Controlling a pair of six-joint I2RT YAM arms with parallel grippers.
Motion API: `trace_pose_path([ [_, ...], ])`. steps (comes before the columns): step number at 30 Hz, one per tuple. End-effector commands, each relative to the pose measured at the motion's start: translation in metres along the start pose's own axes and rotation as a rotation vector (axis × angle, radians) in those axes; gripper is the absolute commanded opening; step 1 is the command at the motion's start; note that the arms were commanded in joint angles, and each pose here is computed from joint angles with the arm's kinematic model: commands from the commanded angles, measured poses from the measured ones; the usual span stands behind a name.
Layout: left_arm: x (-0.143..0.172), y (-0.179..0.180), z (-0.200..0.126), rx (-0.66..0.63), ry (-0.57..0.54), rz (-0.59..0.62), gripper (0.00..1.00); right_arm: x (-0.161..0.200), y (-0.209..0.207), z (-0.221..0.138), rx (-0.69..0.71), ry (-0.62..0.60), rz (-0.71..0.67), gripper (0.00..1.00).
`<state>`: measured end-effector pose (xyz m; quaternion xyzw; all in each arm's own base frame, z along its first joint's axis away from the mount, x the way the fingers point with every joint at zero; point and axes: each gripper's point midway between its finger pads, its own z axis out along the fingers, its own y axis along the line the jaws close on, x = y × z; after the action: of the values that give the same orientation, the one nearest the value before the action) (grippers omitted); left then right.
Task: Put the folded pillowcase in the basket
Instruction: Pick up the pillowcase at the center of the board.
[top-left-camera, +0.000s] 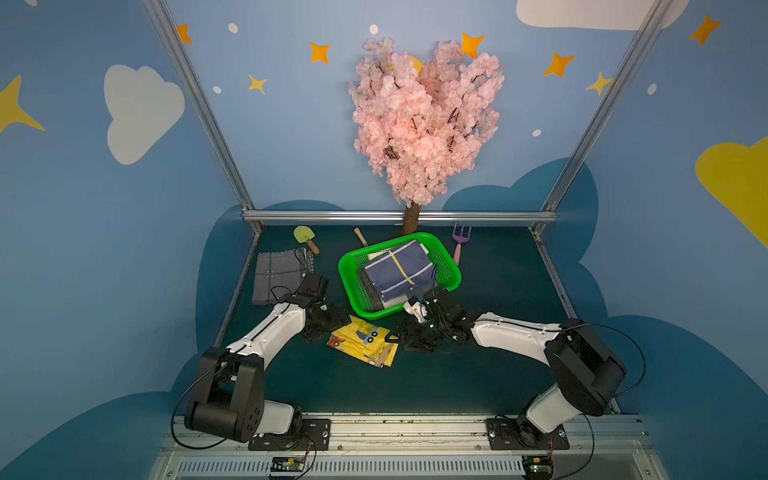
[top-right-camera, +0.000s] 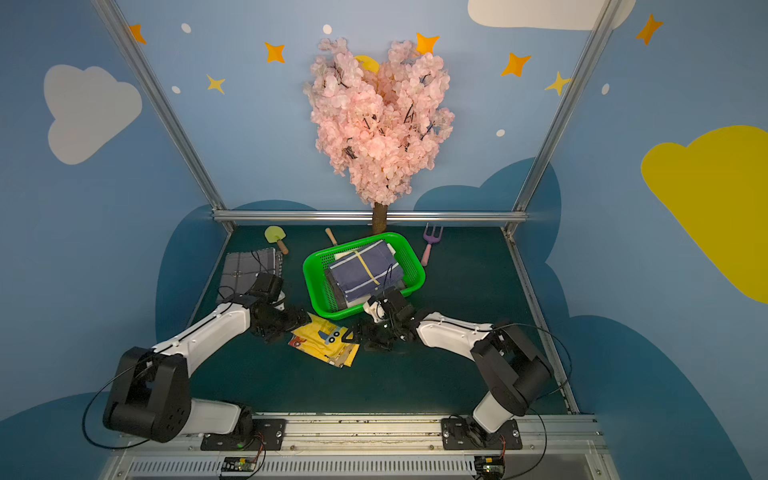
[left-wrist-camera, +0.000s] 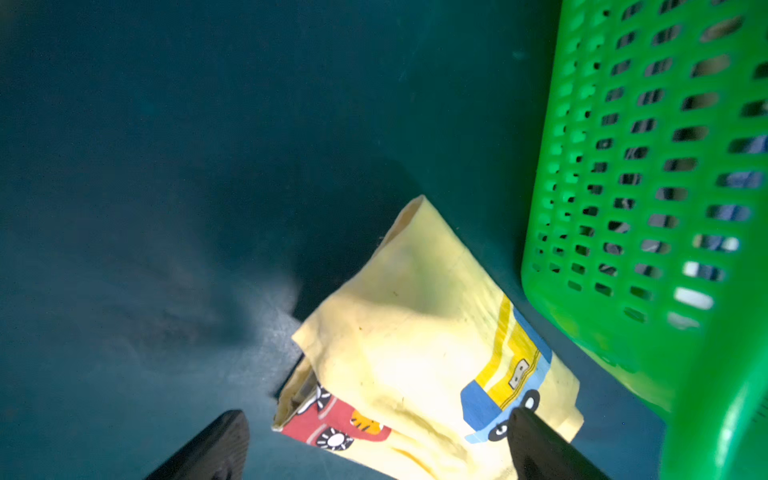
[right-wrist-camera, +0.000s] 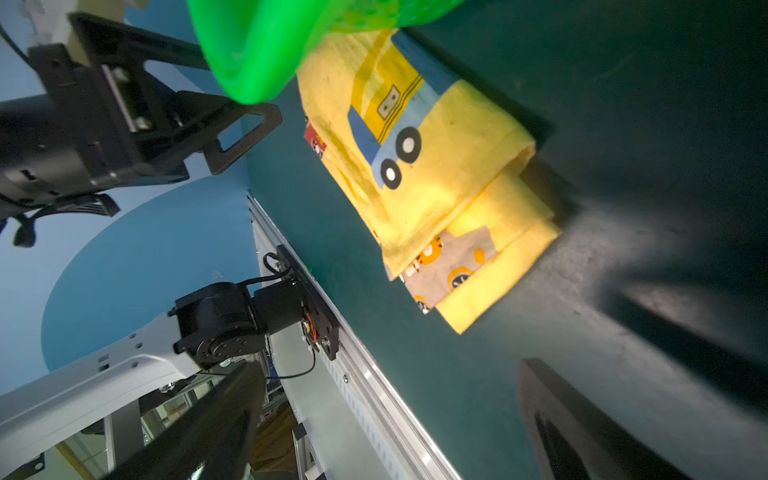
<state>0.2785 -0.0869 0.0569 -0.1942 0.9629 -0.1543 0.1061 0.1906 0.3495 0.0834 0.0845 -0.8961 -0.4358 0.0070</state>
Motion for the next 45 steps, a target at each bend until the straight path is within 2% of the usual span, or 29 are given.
trace_pose_path([
  [1, 0.003, 0.0, 0.014, 0.037, 0.033, 0.018, 1.0, -0.005, -0.004, 0.011, 0.034, -0.011, -0.004, 0.99],
  [5, 0.011, 0.007, 0.028, 0.025, 0.067, 0.013, 1.0, -0.005, -0.011, 0.019, 0.07, -0.014, -0.001, 0.99],
  [11, 0.016, 0.012, 0.039, 0.027, 0.083, -0.018, 1.0, -0.005, -0.002, 0.041, 0.072, 0.019, -0.028, 0.99],
  [15, 0.023, 0.014, 0.042, 0.036, 0.1, -0.034, 0.98, -0.01, 0.0, 0.048, 0.061, 0.0, -0.025, 0.97],
  [17, 0.026, 0.017, 0.043, 0.034, 0.101, -0.042, 0.94, -0.01, 0.001, 0.05, 0.064, -0.001, -0.027, 0.96],
  [23, 0.041, 0.015, 0.037, 0.086, 0.115, -0.054, 0.66, -0.005, -0.003, 0.057, 0.098, 0.007, -0.031, 0.84],
  [27, 0.049, 0.016, 0.03, 0.11, 0.096, -0.067, 0.35, -0.002, -0.006, 0.06, 0.125, 0.009, -0.029, 0.65],
  [30, 0.054, 0.017, 0.025, 0.122, 0.083, -0.074, 0.04, -0.001, -0.01, 0.063, 0.149, 0.013, -0.021, 0.33],
  [32, 0.057, 0.017, 0.019, 0.128, 0.074, -0.073, 0.03, 0.002, -0.011, 0.064, 0.163, 0.02, -0.017, 0.09],
  [33, 0.058, 0.018, 0.016, 0.127, 0.067, -0.073, 0.03, 0.002, -0.012, 0.064, 0.17, 0.021, -0.019, 0.0],
  [40, 0.057, 0.003, -0.018, 0.226, -0.025, -0.061, 0.03, 0.009, -0.001, 0.055, 0.192, 0.028, -0.071, 0.0],
  [45, 0.051, -0.014, -0.051, 0.297, -0.103, -0.034, 0.03, 0.01, 0.028, 0.036, 0.218, 0.014, -0.181, 0.0],
])
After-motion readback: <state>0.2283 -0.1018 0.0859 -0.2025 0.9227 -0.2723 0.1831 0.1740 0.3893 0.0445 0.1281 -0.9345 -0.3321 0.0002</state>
